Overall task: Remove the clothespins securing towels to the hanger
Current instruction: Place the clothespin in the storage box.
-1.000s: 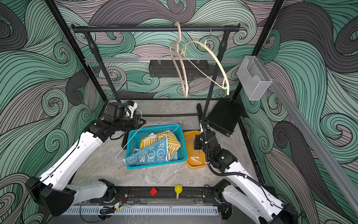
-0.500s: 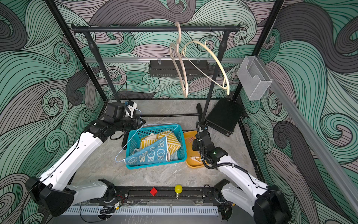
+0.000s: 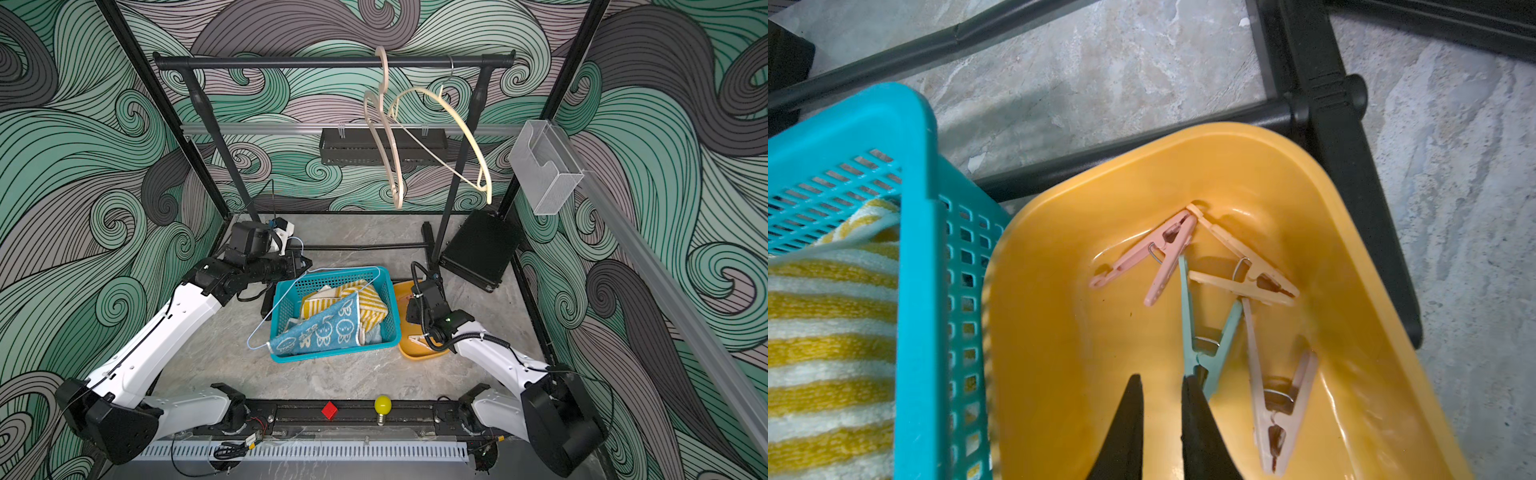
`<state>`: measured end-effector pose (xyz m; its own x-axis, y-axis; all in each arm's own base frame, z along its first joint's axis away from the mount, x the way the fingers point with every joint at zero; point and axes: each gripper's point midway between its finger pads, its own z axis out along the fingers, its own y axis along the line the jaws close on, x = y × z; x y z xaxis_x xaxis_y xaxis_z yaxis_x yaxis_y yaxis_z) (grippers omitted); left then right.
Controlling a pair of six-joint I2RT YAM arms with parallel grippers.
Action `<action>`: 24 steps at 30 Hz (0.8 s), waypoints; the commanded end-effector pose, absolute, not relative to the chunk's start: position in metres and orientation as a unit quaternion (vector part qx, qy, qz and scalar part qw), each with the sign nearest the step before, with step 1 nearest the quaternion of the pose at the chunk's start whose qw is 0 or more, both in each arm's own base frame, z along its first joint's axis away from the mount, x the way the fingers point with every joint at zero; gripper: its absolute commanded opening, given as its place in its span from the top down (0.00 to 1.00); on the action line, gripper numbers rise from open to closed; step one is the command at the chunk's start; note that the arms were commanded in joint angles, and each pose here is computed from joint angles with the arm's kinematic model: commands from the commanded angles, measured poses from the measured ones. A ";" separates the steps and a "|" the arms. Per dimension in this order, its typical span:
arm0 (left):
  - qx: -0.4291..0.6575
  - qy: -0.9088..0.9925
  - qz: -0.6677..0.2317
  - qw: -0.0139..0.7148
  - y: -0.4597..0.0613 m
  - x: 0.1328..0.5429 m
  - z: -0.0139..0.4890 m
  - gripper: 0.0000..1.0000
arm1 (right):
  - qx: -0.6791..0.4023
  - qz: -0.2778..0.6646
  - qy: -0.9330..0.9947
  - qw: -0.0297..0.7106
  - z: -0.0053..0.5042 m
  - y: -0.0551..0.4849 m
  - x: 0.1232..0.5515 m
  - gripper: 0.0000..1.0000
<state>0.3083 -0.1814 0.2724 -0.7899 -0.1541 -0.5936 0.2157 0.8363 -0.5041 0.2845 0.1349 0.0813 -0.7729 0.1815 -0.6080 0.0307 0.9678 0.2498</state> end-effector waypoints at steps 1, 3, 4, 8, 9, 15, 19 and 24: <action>0.014 0.893 -0.292 0.341 -0.179 0.307 0.284 1.00 | 0.077 0.128 0.933 0.327 0.078 0.138 0.287 0.78; 0.014 0.893 -0.293 0.342 -0.178 0.307 0.285 1.00 | 0.077 0.128 0.934 0.325 0.077 0.139 0.288 0.75; 0.015 0.892 -0.294 0.343 -0.179 0.307 0.286 1.00 | 0.076 0.129 0.934 0.323 0.077 0.139 0.287 0.72; 0.014 0.892 -0.293 0.344 -0.178 0.307 0.287 1.00 | 0.075 0.134 0.932 0.328 0.082 0.140 0.288 0.59; 0.015 0.892 -0.293 0.344 -0.178 0.306 0.287 1.00 | 0.075 0.135 0.931 0.330 0.084 0.141 0.288 0.57; 0.013 0.891 -0.295 0.344 -0.179 0.307 0.287 1.00 | 0.069 0.138 0.929 0.338 0.093 0.141 0.288 0.44; 0.013 0.890 -0.295 0.347 -0.179 0.308 0.289 1.00 | 0.056 0.148 0.924 0.347 0.106 0.142 0.286 0.43; 0.013 0.888 -0.296 0.351 -0.179 0.308 0.292 1.00 | 0.020 0.171 0.911 0.375 0.137 0.147 0.281 0.42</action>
<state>0.3062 -0.1805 0.2771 -0.7822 -0.1585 -0.6025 0.2215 0.8332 -0.5067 0.2804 0.1435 0.1126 -0.7432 0.1824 -0.6438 -0.0402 0.9482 0.3151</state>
